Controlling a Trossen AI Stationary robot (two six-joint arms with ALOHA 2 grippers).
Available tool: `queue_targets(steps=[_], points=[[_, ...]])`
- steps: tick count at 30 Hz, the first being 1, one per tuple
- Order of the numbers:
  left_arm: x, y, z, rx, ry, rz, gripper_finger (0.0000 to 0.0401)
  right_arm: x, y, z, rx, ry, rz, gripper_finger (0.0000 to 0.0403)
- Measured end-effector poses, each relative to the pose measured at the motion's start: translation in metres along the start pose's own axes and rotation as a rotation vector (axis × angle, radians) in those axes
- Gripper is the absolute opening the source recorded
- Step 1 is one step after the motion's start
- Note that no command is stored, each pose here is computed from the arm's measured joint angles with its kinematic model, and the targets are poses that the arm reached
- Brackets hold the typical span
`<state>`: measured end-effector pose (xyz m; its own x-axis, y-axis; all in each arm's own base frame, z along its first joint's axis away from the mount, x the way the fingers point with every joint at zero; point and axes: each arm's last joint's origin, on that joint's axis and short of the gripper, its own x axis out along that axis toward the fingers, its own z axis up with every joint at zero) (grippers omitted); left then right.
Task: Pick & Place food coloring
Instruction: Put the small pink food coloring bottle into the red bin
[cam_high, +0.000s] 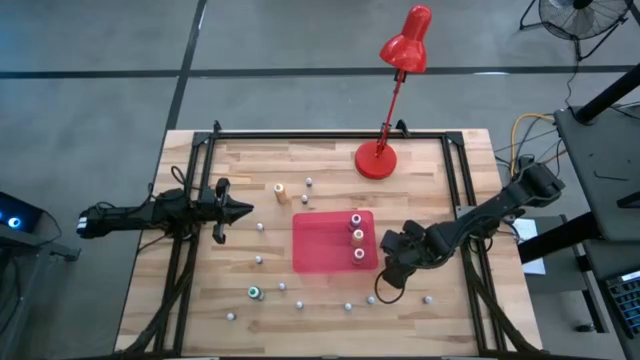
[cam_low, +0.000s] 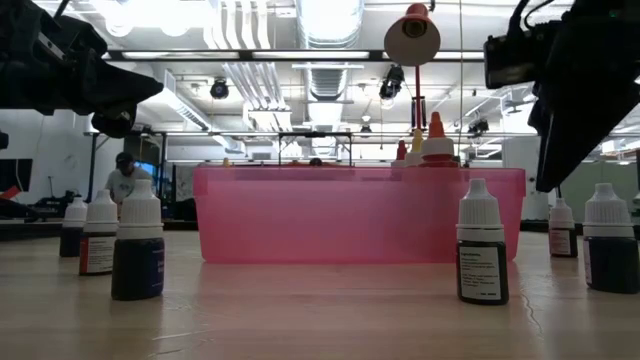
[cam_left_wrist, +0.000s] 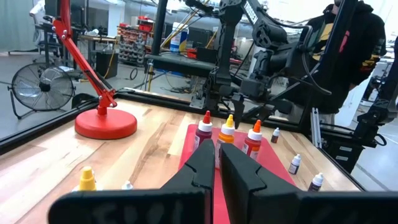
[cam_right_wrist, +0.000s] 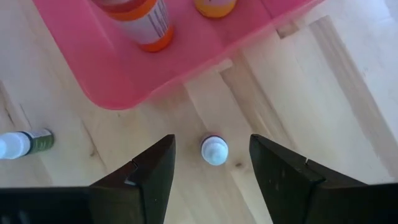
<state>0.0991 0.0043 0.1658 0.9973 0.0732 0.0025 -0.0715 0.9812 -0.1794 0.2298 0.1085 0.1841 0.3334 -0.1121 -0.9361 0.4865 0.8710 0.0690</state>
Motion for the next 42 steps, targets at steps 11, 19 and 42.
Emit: queue_targets(steps=[11,19,42], points=[[0.000,0.000,0.000,0.000,0.000,0.000,0.0000,0.007,-0.001,-0.005,-0.026,0.010,-0.013,0.0201],[0.000,0.000,0.000,0.000,0.000,0.000,0.0000,0.012,-0.003,-0.007,-0.033,0.018,-0.023,0.0201],[0.000,0.000,0.000,0.000,0.001,0.000,0.0000,0.030,-0.001,-0.013,-0.050,0.055,0.006,0.0201]])
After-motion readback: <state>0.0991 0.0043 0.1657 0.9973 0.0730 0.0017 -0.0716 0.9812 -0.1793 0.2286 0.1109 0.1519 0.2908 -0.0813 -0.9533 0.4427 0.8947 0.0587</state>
